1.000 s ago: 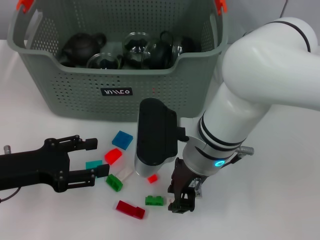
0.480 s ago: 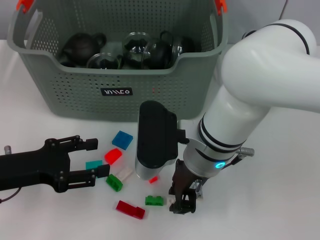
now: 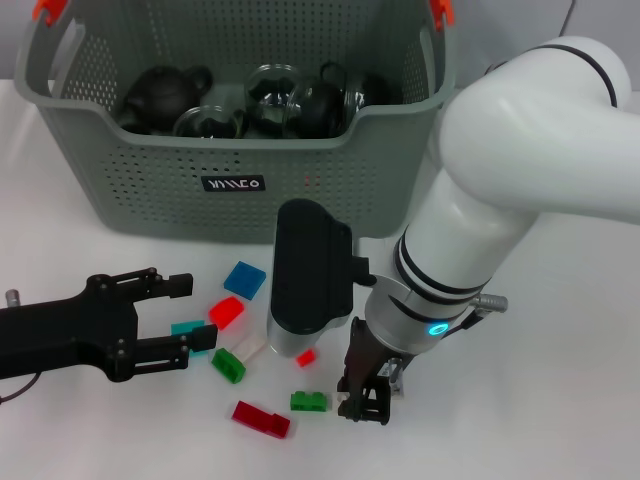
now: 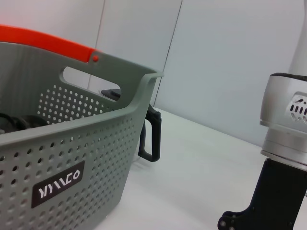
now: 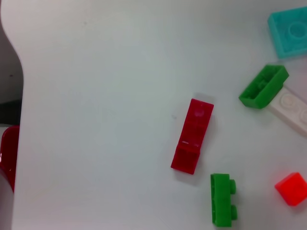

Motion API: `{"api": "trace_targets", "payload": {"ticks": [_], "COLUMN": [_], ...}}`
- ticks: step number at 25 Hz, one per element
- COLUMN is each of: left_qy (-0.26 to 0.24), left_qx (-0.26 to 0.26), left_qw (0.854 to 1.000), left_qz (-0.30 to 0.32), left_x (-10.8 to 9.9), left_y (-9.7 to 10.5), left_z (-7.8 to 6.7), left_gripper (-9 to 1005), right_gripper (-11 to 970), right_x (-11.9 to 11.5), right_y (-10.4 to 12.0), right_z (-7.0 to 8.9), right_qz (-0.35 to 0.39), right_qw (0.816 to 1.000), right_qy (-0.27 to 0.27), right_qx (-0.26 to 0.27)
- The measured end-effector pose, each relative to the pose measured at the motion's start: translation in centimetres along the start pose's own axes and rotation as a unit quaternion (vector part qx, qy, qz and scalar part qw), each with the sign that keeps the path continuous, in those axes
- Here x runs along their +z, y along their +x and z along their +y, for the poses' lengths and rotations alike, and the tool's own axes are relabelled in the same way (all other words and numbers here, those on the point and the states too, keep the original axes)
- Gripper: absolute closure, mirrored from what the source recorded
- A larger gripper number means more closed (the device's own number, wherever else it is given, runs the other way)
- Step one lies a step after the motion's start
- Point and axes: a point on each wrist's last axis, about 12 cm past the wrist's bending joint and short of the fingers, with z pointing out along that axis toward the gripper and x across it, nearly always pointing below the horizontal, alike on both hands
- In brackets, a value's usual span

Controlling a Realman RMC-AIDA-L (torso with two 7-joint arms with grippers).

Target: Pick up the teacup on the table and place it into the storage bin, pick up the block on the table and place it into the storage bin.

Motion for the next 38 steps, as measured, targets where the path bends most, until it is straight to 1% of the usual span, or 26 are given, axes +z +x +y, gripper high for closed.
{"api": "trace_targets", "payload": {"ticks": [6, 9, 12, 19, 22, 24, 27, 30, 33, 35, 38], "left_qy": [-0.001, 0.0, 0.0, -0.003, -0.003, -0.003, -0.001, -0.002, -0.005, -0.004, -0.004], "left_qx": [0.0, 0.0, -0.001, 0.001, 0.002, 0.002, 0.002, -0.004, -0.014, -0.017, -0.016], "left_qw": [1.0, 1.0, 1.0, 1.0, 1.0, 1.0, 1.0, 1.0, 1.0, 1.0, 1.0], "left_qz": [0.0, 0.001, 0.001, -0.001, -0.001, -0.002, -0.002, -0.003, -0.006, -0.005, -0.004], "left_x": [0.0, -0.2, -0.3, -0.4, -0.4, -0.4, -0.4, -0.4, -0.4, -0.4, -0.5], "left_y": [0.0, -0.1, -0.1, -0.1, -0.2, -0.2, -0.2, -0.1, -0.2, -0.3, -0.3], "left_z": [0.0, 0.1, 0.1, 0.1, 0.2, 0.2, 0.1, 0.1, 0.2, 0.3, 0.4], "left_gripper": [228, 227, 227, 228, 229, 229, 228, 224, 220, 217, 213], "right_gripper": [764, 765, 765, 764, 765, 765, 765, 765, 765, 764, 764], "right_x": [-0.7, -1.6, -3.1, -5.6, -7.5, -9.3, -12.7, -15.9, -19.0, -20.2, -21.0], "right_y": [-0.2, 0.1, 0.3, 0.5, 0.4, 0.0, -0.7, -1.3, -1.5, -1.3, -0.6], "right_z": [-0.1, -0.4, -0.9, -1.4, -2.0, -2.5, -3.1, -4.0, -5.6, -6.7, -8.5], "right_qz": [-0.01, -0.018, -0.038, -0.064, -0.086, -0.113, -0.164, -0.218, -0.278, -0.308, -0.332], "right_qw": [1.0, 1.0, 0.999, 0.997, 0.995, 0.992, 0.983, 0.97, 0.949, 0.934, 0.918], "right_qy": [0.007, 0.011, 0.016, 0.027, 0.033, 0.044, 0.069, 0.097, 0.137, 0.161, 0.187], "right_qx": [0.003, 0.011, 0.023, 0.034, 0.041, 0.043, 0.042, 0.043, 0.063, 0.081, 0.107]}}
